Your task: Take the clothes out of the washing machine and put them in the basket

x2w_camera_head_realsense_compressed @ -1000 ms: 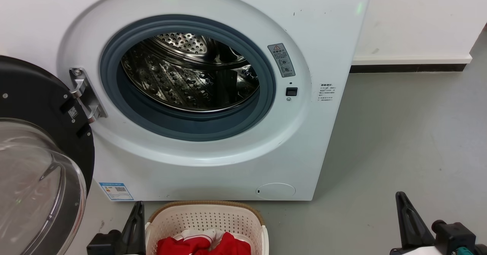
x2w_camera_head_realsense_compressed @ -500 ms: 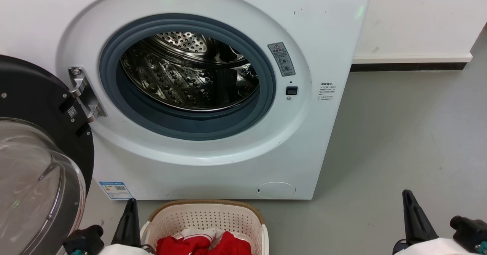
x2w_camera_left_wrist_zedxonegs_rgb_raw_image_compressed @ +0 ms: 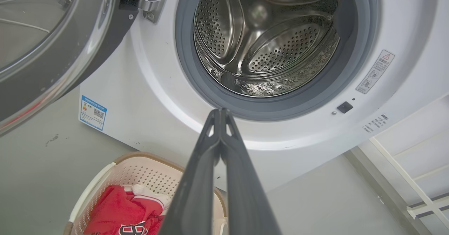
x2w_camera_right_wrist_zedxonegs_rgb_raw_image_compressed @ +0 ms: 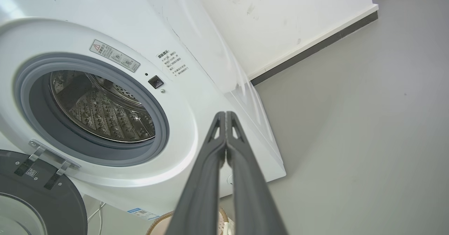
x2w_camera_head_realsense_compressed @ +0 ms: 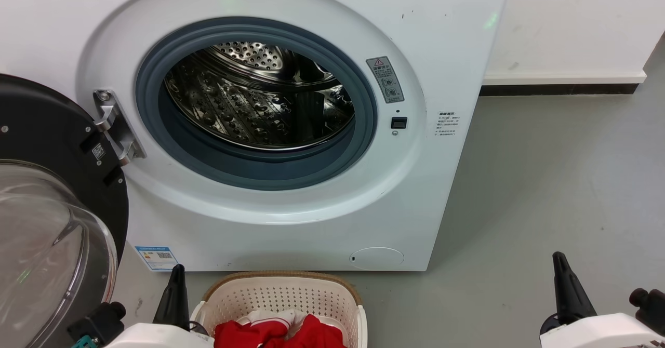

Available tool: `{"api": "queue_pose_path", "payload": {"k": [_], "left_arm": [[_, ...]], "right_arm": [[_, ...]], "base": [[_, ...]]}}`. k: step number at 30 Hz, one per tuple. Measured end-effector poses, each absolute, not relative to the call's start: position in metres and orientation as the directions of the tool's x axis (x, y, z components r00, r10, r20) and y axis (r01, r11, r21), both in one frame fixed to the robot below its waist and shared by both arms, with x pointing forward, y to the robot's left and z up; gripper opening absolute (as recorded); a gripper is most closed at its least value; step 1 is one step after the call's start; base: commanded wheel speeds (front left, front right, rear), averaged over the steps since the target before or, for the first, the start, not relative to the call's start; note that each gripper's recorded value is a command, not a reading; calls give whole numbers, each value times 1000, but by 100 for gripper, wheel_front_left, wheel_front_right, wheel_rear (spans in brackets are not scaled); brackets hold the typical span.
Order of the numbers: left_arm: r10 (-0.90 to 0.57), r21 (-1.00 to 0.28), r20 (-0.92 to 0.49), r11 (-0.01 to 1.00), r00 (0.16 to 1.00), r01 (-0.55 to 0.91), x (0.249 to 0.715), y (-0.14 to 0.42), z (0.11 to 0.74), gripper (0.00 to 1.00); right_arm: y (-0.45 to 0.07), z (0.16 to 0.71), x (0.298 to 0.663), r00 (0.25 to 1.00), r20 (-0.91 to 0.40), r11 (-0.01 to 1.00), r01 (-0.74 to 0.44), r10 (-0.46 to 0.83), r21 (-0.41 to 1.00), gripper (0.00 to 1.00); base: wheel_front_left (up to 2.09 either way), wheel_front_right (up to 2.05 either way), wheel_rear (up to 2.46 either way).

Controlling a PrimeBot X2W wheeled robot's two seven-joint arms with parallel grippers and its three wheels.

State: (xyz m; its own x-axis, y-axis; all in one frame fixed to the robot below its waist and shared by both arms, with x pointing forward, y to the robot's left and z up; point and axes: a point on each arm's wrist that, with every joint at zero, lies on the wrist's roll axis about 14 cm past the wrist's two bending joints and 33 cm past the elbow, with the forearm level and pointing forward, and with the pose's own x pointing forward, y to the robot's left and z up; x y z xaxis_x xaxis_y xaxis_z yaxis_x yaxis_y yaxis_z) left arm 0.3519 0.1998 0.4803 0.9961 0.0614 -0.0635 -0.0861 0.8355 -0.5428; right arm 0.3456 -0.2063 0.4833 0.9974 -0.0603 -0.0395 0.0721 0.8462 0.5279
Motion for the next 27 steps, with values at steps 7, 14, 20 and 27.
{"api": "queue_pose_path", "payload": {"k": [7,14,20,27], "left_arm": [[61,-629,-71,772,996,-92,356,200,481,0],[56,-702,-71,706,996,-90,360,200,484,0],[55,-756,-80,647,995,-97,362,201,483,0],[49,-809,-82,579,995,-95,365,201,484,0]], "right_arm": [[-207,485,350,997,-43,783,78,-65,617,0],[-207,487,355,997,-46,718,79,-66,692,0],[-207,486,357,996,-55,658,83,-64,748,0],[-207,487,360,997,-58,591,82,-59,803,0]], "base": [[0,0,0],[0,0,0],[0,0,0],[0,0,0]]}}
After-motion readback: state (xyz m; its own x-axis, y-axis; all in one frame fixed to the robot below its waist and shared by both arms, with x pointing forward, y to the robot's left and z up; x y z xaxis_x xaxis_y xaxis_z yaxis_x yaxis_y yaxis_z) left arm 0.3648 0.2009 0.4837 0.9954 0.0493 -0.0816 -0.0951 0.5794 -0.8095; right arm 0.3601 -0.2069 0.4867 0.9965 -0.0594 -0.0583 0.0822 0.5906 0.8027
